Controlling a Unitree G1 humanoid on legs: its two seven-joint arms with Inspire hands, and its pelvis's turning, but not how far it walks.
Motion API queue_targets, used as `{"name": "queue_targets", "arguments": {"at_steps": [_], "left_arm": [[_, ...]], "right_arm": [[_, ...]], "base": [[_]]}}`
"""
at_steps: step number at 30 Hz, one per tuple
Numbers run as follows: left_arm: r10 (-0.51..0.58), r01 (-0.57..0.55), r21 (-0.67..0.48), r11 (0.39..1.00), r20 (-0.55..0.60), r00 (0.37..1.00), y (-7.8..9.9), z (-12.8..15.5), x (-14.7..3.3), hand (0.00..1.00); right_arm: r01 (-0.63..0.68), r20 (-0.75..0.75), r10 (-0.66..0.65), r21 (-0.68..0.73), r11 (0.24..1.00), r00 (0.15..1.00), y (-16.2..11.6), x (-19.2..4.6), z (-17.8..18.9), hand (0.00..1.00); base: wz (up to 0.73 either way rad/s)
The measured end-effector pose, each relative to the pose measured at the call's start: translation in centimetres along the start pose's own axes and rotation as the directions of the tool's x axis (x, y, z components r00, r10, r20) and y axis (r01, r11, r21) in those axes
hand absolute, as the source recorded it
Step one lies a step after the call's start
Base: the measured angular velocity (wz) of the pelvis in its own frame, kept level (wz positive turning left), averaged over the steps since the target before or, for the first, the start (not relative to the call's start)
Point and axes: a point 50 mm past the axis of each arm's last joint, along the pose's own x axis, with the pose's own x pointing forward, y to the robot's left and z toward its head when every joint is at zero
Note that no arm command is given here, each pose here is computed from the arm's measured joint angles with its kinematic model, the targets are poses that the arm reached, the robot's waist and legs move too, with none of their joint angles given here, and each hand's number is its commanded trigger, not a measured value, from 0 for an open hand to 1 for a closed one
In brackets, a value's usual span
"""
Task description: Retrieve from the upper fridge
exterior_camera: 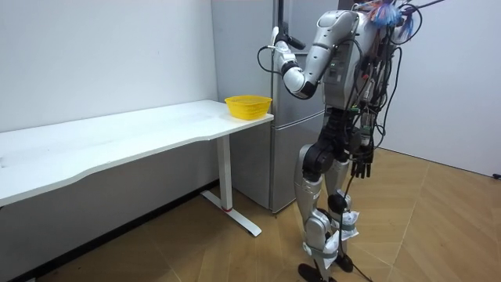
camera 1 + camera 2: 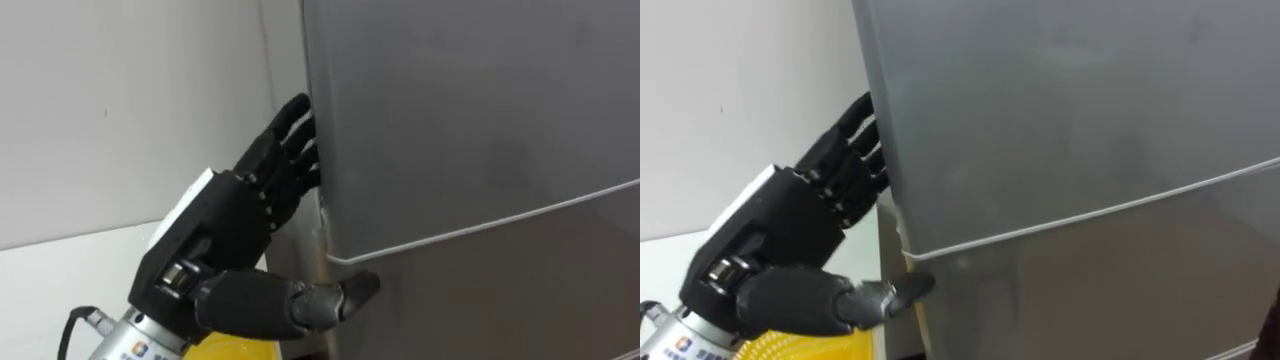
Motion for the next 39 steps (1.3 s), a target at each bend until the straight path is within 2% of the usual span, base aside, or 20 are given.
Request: {"name": "queue_targets", "arguments": {"at_steps": [1,4,7,9,10,20,36,39], "left_arm": [[-0.003,0.003,-0.002,1.0,0.003,1.0,-0.1,0.0,0.0,0.6],[-0.033,0.034,-0.015,0.999,0.01,0.999,-0.3,0.0,0.0,0.53],[-0.058,0.058,-0.051,0.997,0.006,0.998,-0.9,-0.2,0.2,0.33],[-0.091,0.091,-0.069,0.993,0.007,0.996,-1.3,-0.4,0.2,0.15],[-0.11,0.111,-0.08,0.991,0.008,0.994,-1.6,-0.4,0.3,0.0],[-0.197,0.196,-0.104,0.975,-0.002,0.98,-2.8,-0.9,0.4,0.0],[-0.235,0.233,-0.113,0.966,-0.01,0.972,-3.4,-1.1,0.4,0.0],[-0.27,0.268,-0.098,0.958,-0.006,0.963,-3.8,-0.9,0.9,0.0]], "right_arm": [[0.0,0.0,0.0,-0.001,1.0,1.0,0.0,0.0,0.0,0.0],[0.004,0.001,-0.004,-0.022,1.0,1.0,0.0,0.0,0.1,0.0],[0.01,0.004,-0.01,-0.041,0.999,1.0,0.1,0.0,0.2,0.0],[0.014,0.002,-0.014,-0.044,0.999,1.0,0.1,0.0,0.1,0.0],[0.015,0.0,-0.015,-0.047,0.999,1.0,0.1,0.0,0.0,0.0],[0.012,-0.001,-0.012,-0.059,0.998,1.0,0.3,0.0,-0.1,0.0],[0.026,0.02,-0.025,-0.057,0.998,0.999,0.2,0.0,0.2,0.0],[0.025,0.022,-0.023,-0.058,0.998,0.999,0.2,0.0,0.2,0.0]], "base": [[0.0],[0.0],[0.0],[0.0],[-0.03],[0.0],[-0.05],[0.0]]}}
